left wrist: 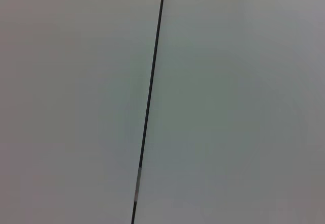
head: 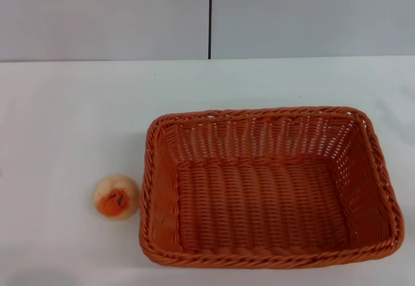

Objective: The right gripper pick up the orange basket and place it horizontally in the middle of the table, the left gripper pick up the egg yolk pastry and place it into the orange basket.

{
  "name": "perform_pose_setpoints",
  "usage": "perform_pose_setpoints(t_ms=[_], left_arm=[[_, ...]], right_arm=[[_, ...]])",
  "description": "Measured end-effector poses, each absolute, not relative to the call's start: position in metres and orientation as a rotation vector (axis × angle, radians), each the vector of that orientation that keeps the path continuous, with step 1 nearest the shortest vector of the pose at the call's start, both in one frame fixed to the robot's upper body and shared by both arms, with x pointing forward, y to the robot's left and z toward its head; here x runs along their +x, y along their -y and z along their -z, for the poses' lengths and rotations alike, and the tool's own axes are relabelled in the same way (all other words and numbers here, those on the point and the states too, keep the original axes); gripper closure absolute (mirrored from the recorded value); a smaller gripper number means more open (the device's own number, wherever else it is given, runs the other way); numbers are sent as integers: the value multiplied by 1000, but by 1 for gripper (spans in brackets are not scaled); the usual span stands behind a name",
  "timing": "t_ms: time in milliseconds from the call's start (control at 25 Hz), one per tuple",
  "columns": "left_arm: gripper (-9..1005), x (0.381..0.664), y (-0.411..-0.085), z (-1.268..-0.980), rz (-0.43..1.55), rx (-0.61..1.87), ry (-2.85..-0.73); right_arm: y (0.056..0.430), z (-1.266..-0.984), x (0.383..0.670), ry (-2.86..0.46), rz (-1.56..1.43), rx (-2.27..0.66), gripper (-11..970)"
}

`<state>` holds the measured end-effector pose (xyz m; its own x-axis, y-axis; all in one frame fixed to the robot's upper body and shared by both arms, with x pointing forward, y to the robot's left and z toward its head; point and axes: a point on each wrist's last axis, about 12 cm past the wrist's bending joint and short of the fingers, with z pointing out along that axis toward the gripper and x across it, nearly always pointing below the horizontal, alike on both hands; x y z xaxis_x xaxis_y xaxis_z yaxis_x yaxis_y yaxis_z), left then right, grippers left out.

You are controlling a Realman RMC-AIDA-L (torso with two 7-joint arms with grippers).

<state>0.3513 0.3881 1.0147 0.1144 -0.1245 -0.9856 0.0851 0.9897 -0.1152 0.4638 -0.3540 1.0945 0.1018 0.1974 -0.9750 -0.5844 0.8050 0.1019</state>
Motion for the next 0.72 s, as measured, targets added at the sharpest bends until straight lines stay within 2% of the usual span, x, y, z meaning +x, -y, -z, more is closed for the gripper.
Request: perform_pose_setpoints(t_ms=[160,480,720], left_arm=[[186,348,-385,-1017,161,-40,-1418],[186,340,-387,-1019,165,-46,-1405],[186,334,-386,-1018,162,-60,-1400]], right_arm=[[363,-1053,441,-1337,-417,-143,293],[359,-1033,423,-1341,-336,-21,294],[361,-1030,426,-1328,-279,40,294]])
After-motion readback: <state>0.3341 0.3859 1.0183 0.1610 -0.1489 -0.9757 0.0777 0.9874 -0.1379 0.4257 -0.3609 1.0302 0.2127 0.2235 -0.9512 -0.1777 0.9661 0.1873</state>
